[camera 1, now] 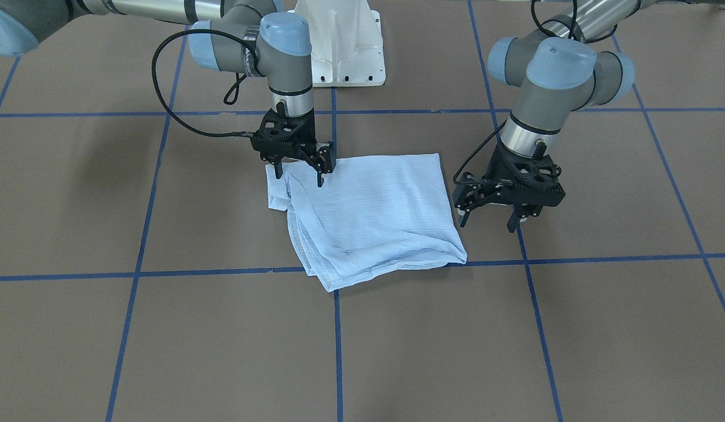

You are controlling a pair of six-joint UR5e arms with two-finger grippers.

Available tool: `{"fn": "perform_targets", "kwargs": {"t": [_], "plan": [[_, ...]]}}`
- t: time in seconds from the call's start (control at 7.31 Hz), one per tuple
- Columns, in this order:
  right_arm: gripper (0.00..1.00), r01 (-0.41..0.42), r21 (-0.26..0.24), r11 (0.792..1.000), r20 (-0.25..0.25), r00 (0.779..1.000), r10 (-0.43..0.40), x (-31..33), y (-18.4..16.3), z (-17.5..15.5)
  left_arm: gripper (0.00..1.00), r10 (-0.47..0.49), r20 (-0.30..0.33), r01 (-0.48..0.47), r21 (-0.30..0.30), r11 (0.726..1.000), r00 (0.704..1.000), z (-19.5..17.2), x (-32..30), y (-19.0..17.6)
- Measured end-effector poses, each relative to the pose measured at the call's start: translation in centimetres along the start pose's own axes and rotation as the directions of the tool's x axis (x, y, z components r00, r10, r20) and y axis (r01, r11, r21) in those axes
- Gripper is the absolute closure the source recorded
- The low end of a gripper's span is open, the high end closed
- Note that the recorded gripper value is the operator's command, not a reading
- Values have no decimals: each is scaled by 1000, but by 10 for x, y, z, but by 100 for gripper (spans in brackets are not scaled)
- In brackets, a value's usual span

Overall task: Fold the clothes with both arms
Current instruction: 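Press the folded shirt's side flat with the right gripper while the left gripper waits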

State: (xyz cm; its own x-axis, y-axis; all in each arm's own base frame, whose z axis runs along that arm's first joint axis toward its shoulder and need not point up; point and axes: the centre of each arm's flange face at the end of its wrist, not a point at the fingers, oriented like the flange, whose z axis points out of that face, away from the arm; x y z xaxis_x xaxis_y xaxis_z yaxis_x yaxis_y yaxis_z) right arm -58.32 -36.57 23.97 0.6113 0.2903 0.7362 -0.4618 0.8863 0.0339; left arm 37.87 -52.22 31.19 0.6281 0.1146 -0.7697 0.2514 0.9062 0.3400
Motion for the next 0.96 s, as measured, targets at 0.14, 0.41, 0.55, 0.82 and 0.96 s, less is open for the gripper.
{"fn": "perform_targets", "kwargs": {"t": [0.14,0.41,0.55,0.82,0.96], "plan": [[0,12,-4,1000,12,1000,-12,9,12,7,0,-1,-1,1,0,1000,1000,0,0,0],[0,31,-4,1000,28,999,-30,24,25,16,0,-6,-1,6,0,1000,1000,0,0,0],[0,34,-4,999,30,999,-34,26,27,17,0,-7,-1,7,0,1000,1000,0,0,0],[0,36,0,999,34,999,-36,26,25,16,0,-8,-1,8,-1,1000,1000,0,0,0],[0,39,0,999,39,998,-39,22,12,7,0,-8,-2,8,-1,1000,1000,0,0,0]]}}
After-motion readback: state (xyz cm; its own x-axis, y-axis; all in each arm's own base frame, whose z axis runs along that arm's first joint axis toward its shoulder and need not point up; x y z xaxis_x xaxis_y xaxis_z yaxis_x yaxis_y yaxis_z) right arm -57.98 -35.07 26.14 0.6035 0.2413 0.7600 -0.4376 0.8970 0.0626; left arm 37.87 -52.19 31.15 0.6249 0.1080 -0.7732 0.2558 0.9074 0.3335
